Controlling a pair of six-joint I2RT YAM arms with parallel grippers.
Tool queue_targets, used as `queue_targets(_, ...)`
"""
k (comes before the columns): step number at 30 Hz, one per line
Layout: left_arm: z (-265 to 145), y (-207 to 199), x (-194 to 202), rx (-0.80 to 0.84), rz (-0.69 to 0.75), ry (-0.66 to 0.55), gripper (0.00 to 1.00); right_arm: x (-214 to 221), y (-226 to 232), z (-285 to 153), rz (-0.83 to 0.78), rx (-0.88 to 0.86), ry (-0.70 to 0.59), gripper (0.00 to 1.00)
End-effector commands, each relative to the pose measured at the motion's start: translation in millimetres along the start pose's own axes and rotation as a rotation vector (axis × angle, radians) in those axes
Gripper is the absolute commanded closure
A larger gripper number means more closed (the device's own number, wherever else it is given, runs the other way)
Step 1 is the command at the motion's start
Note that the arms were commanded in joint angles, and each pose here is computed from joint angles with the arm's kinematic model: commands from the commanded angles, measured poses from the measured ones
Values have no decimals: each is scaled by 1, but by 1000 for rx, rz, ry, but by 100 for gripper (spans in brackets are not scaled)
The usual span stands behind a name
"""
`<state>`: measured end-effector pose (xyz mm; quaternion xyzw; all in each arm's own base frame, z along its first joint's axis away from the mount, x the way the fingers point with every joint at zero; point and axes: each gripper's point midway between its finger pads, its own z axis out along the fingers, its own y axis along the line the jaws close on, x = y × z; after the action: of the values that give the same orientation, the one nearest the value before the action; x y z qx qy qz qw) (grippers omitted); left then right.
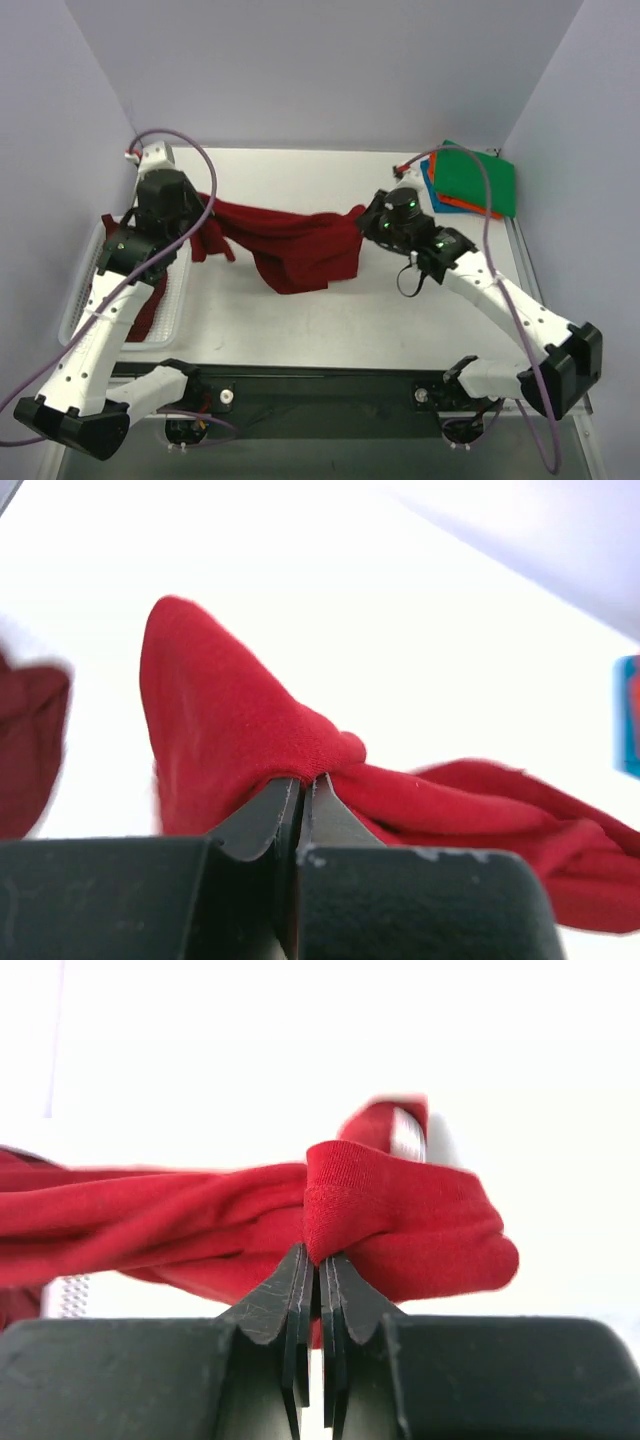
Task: Fold and stack the t-shirts
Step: Move the tshirt to the center of the board
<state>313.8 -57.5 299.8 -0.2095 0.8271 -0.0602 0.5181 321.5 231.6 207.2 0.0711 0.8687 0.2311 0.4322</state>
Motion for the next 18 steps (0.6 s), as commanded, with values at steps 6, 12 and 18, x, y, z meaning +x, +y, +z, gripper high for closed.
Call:
queue_targets(6, -64, -90, -93, 328, 35, -106, 100, -108, -14, -106, -51, 34, -213, 100)
queue_targets(12, -80, -103, -87, 411, 11, -95, 100, -137, -23, -167, -75, 59, -330, 100)
queue_targets(18, -36, -121, -61, 439, 2, -23, 100, -155, -35, -152, -92, 93, -302, 100)
